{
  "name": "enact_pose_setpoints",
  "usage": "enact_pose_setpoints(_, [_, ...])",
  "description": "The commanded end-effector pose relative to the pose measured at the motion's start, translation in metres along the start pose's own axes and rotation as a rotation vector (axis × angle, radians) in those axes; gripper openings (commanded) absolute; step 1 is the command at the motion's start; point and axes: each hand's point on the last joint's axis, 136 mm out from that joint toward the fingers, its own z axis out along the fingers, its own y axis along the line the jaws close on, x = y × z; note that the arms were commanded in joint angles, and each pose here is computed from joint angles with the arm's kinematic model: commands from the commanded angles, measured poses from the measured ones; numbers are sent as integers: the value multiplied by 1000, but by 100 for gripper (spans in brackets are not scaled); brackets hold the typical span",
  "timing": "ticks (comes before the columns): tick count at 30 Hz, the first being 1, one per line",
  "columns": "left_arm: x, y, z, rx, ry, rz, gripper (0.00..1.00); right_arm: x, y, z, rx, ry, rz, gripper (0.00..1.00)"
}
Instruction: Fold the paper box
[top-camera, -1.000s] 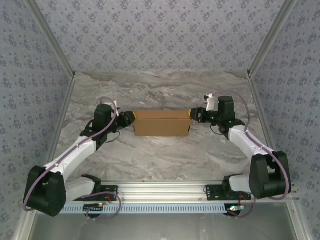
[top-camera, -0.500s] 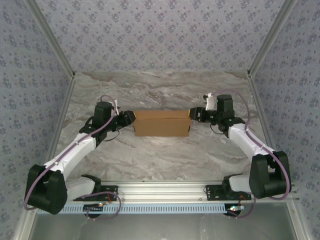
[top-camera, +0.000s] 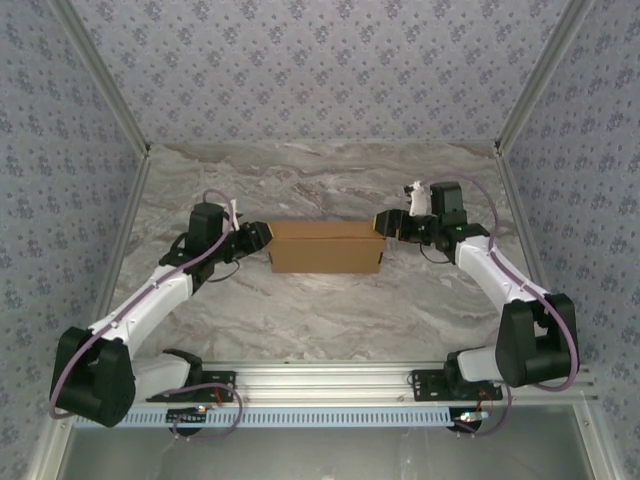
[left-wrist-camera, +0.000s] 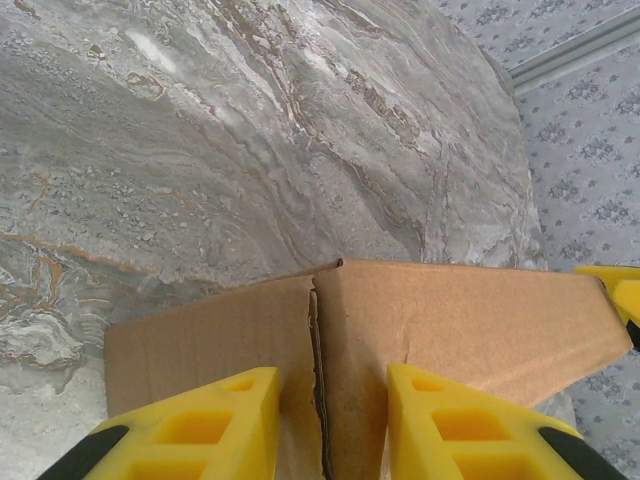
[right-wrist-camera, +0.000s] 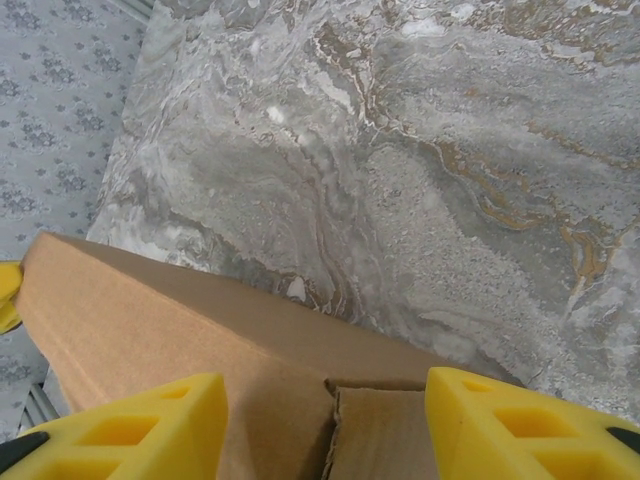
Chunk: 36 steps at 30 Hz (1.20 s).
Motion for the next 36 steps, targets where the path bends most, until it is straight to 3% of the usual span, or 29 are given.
enact_pose_setpoints(1, [43,33,6,-103,161,-37,31,3,8,-4,-25,31,18,58])
enact_pose_setpoints(8, [44,34,8,-109,166,-34,32,26,-1,-6,-27,72,40,59])
enact_pose_setpoints(18, [58,55,5,-185,202,-36,28,83,-45,2,48,175,131,41])
enact_pose_setpoints(27, [93,87,9,-238,253,-103,21,125,-71,6,103,208,184,36])
enact_pose_setpoints(32, [90,83,10,-221,242,-108,20,116,-68,6,99,185,169,34])
enact_pose_setpoints(36, [67,59,10,-172,199,-77,21,75,-48,3,60,120,121,35])
